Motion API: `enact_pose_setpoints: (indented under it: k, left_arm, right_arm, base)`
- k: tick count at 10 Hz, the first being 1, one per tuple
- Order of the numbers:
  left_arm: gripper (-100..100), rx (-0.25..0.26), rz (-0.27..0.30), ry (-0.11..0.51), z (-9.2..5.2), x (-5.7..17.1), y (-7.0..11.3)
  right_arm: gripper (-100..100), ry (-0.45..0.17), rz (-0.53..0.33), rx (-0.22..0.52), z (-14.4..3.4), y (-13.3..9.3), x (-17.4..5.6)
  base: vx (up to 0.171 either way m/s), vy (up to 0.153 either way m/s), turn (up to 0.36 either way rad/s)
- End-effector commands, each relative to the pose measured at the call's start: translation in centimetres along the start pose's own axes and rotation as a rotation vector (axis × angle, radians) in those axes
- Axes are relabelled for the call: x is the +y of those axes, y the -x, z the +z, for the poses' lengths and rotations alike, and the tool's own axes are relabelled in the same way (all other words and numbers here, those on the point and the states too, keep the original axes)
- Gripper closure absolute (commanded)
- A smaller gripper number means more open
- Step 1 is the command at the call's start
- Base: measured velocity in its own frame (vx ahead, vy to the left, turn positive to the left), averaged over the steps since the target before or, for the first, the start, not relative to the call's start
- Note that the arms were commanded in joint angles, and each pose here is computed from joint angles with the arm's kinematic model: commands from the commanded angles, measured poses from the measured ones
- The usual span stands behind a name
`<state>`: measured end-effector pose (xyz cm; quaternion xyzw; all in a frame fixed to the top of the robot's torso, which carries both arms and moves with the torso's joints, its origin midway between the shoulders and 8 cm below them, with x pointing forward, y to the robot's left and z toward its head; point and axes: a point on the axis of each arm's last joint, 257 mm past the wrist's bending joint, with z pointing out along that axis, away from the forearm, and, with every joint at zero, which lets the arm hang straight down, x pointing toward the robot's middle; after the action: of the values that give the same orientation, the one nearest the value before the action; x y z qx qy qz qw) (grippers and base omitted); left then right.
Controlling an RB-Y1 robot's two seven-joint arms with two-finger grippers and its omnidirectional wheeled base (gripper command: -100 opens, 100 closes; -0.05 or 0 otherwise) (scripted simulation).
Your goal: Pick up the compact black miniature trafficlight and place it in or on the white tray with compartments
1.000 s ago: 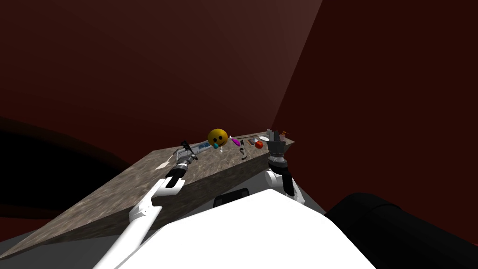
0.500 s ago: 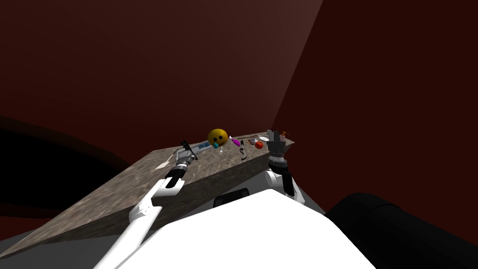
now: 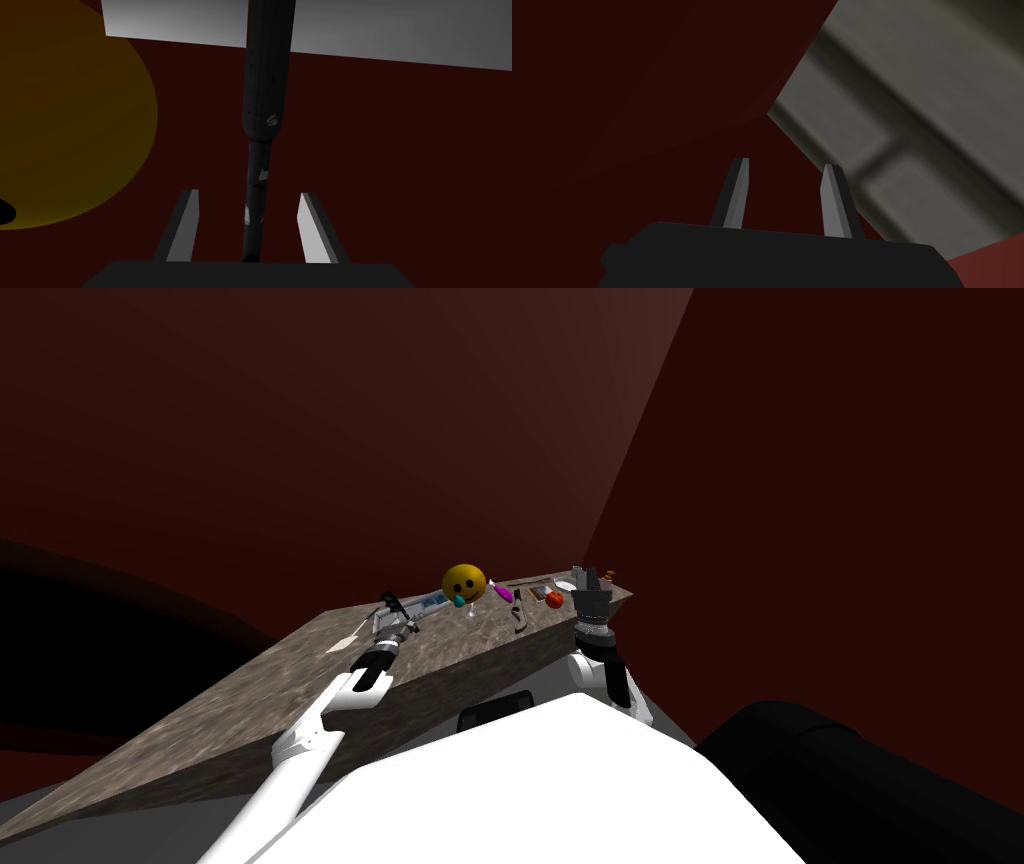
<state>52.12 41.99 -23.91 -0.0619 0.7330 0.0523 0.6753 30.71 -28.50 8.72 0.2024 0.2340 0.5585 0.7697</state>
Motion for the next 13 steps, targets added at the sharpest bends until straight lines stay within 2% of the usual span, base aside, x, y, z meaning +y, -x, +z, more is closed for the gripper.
enact_pose_setpoints:
  k: [1, 4, 5, 6, 9, 10, 13]
  left_arm:
    - [100, 0.000, 0.000, 0.000, 0.0, 0.0, 0.0]
    - [100, 0.000, 0.000, 0.000, 0.0, 0.0, 0.0]
    - [0, 0.000, 0.000, 0.000, 0.0, 0.0, 0.0]
    - [-100, 0.018, -0.026, 0.034, 0.1, 0.7, -0.6]
    - [-100, 0.067, -0.065, 0.093, -0.1, 1.8, -2.7]
    - [-100, 0.082, -0.058, 0.098, -0.1, 2.0, -3.4]
    - [-100, 0.044, -0.004, 0.044, 0.4, 1.3, -1.8]
  right_arm:
    - [0, 0.000, 0.000, 0.000, 0.0, 0.0, 0.0]
    - [0, 0.000, 0.000, 0.000, 0.0, 0.0, 0.0]
    - [0, 0.000, 0.000, 0.000, 0.0, 0.0, 0.0]
    - [0, 0.000, 0.000, 0.000, 0.0, 0.0, 0.0]
    - [0, 0.000, 0.000, 0.000, 0.0, 0.0, 0.0]
    - [0, 0.000, 0.000, 0.000, 0.0, 0.0, 0.0]
    - [0, 0.000, 0.000, 0.000, 0.0, 0.0, 0.0]
  base:
    - [0.000, 0.000, 0.000]
    - [0.000, 0.000, 0.000]
    - [0.000, 0.000, 0.000]
    - [-0.086, -0.083, 0.138]
    - [-0.105, -0.145, 0.070]
    - [-0.071, -0.042, -0.141]
    - [0.096, 0.122, -0.082]
